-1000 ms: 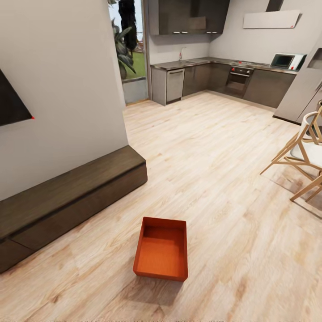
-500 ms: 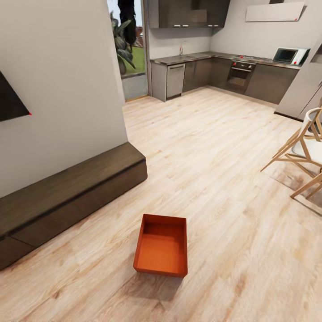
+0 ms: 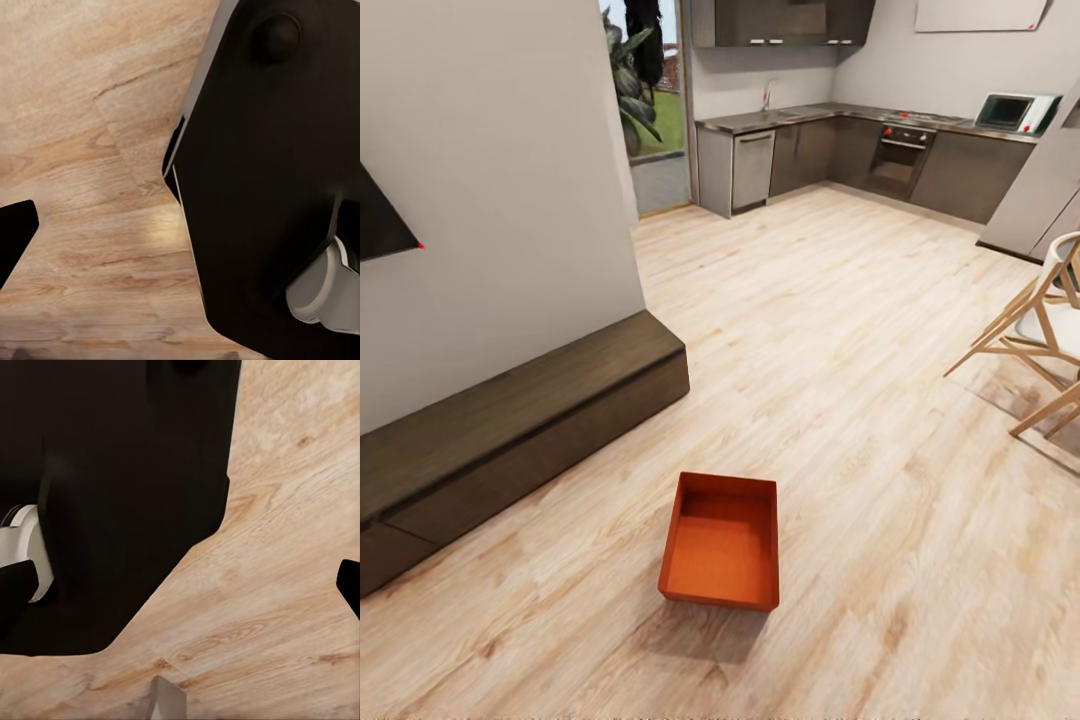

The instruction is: Move the two storage containers from the living room to the garage. In the garage, place one container on the floor and stack the other container on top of it (either order is fine).

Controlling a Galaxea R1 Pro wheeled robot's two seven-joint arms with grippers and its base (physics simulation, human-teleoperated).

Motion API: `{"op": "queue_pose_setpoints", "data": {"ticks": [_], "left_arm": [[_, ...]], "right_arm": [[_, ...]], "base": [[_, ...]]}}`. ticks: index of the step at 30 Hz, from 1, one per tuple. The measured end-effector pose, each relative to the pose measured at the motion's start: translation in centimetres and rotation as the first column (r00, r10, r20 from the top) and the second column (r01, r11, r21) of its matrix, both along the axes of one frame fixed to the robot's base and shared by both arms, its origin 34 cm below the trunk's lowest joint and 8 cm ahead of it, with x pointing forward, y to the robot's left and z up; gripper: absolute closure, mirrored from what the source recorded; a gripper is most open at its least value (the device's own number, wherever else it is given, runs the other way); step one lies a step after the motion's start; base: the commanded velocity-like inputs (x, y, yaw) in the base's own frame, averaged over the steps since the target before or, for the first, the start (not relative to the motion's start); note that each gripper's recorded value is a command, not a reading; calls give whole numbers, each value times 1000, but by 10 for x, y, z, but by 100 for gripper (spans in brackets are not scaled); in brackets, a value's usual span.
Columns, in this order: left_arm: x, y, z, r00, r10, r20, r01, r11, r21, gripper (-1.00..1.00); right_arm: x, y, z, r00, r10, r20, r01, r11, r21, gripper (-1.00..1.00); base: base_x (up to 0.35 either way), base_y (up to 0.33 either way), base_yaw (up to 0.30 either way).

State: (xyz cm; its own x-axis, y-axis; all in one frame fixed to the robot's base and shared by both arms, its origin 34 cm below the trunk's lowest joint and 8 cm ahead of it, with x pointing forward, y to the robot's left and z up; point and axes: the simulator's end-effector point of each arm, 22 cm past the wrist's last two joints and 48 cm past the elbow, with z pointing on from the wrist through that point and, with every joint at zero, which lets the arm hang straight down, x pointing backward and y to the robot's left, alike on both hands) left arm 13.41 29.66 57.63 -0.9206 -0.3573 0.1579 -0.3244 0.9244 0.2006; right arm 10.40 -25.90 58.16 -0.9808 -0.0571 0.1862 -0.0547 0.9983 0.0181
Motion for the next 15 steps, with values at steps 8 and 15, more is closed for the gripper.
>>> {"op": "queue_pose_setpoints", "data": {"ticks": [8, 15], "left_arm": [[-5, 0, 0, 1000, 0, -13, 0, 1000, 0, -100], [-10, 0, 0, 1000, 0, -24, 0, 1000, 0, -100]], "right_arm": [[-5, -2, 0, 1000, 1, -12, -1, 1000, -6, -100], [-9, -1, 0, 1000, 2, -23, -2, 1000, -1, -100]], "base": [[0, 0, 0], [0, 0, 0]]}}
